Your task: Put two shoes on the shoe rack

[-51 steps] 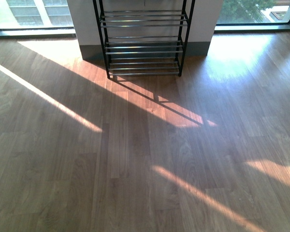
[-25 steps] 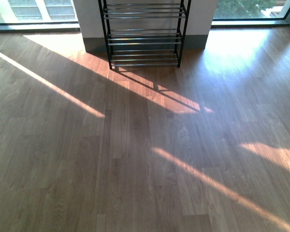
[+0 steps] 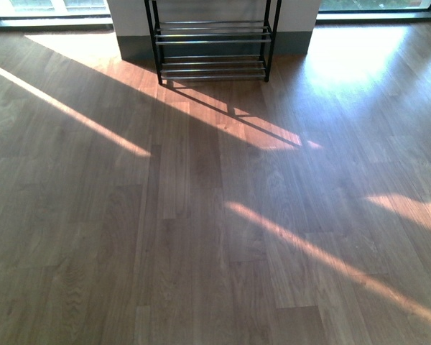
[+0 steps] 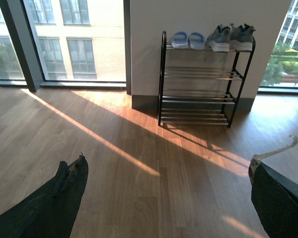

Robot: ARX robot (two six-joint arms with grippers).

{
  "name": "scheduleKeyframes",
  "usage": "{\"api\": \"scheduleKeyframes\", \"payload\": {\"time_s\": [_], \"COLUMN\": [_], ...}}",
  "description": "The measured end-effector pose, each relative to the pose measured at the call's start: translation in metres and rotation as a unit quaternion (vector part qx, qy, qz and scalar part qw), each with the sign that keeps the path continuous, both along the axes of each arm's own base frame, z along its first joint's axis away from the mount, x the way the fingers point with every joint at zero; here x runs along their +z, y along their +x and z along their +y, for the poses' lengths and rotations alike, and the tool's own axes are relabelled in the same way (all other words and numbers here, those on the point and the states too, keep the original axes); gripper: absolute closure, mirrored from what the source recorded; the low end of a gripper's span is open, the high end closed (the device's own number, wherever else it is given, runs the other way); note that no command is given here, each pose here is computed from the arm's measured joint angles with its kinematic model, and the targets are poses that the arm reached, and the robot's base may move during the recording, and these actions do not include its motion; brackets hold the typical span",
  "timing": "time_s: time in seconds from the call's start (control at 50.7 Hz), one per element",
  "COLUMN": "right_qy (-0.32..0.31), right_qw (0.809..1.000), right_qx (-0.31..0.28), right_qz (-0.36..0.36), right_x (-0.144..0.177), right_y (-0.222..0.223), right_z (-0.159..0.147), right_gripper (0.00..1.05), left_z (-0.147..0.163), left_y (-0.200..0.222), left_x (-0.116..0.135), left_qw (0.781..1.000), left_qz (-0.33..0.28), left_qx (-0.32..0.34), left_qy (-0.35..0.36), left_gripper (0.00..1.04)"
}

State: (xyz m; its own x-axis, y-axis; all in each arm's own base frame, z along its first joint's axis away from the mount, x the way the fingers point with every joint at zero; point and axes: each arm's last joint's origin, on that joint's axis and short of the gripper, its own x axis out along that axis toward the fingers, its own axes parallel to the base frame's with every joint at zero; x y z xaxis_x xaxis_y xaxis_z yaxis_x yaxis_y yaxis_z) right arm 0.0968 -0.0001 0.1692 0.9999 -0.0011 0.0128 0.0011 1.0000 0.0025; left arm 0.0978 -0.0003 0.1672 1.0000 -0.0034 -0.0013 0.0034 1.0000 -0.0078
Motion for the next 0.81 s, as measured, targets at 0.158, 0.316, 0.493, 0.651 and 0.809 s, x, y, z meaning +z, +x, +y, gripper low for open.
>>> {"api": "scheduleKeyframes", "payload": {"time_s": [0.158,0.316,0.493,0.651,0.809], "right_qy": [0.0,0.0,0.0,0.0,0.0], "right_qw": [1.0,1.0,1.0,1.0,1.0], "right_qx": [0.0,0.0,0.0,0.0,0.0], "right_qz": [0.0,0.0,0.0,0.0,0.0], "right_x": [0.0,0.0,0.0,0.0,0.0], "right_y": [0.0,0.0,0.0,0.0,0.0], "right_z": [0.0,0.0,0.0,0.0,0.0], "right_gripper": [0.09,0.09,0.09,0.09,0.09], "left_z": [0.0,0.0,0.0,0.0,0.0], "left_y": [0.0,0.0,0.0,0.0,0.0], "left_x": [0.0,0.0,0.0,0.0,0.0], "left_qw": [1.0,1.0,1.0,1.0,1.0], "left_qz": [0.0,0.0,0.0,0.0,0.0], "left_qx": [0.0,0.0,0.0,0.0,0.0], "left_qy": [0.0,0.0,0.0,0.0,0.0], "left_gripper": [0.09,0.09,0.09,0.09,0.09]}}
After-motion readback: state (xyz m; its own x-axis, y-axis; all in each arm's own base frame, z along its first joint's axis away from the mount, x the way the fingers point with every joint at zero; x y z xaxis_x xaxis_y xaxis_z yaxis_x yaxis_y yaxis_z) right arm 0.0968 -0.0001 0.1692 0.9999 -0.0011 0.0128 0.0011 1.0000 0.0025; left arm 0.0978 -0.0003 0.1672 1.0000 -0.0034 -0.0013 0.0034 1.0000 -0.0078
